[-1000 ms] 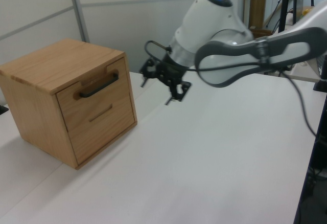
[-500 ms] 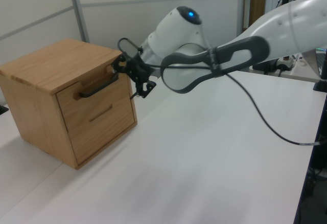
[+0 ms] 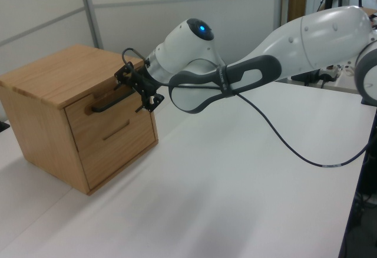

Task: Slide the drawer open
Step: 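Close the gripper on the black drawer handle, then pull the handle outward, sliding the upper drawer out of the cabinet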

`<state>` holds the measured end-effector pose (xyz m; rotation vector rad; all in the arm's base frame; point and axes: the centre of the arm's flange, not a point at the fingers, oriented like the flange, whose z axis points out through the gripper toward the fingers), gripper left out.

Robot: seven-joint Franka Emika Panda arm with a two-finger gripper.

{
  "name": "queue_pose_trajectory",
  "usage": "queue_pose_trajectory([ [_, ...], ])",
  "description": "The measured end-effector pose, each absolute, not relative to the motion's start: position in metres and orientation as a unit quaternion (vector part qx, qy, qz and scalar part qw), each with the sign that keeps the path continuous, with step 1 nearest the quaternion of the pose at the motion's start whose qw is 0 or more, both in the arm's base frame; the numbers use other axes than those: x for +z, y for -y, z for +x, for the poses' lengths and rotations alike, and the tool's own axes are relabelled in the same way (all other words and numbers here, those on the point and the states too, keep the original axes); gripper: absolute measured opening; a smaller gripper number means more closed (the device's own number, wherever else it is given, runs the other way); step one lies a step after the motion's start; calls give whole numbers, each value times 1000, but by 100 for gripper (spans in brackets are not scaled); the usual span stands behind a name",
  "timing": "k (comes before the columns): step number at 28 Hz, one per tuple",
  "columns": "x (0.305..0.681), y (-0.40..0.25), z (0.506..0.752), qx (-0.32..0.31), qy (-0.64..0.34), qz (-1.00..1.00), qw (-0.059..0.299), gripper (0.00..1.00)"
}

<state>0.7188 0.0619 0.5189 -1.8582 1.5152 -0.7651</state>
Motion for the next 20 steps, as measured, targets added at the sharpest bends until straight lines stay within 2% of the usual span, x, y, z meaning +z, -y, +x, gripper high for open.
queue_pose_trajectory([
  [4,509,-62,724,-292,-570,-704,307,94],
  [8,504,-61,727,-292,-568,-706,305,80],
  [11,503,-61,728,-295,-565,-709,302,79],
  [15,503,-61,729,-302,-559,-713,297,63],
  [17,503,-61,729,-305,-555,-715,295,60],
  [20,507,-62,730,-312,-550,-717,295,51],
])
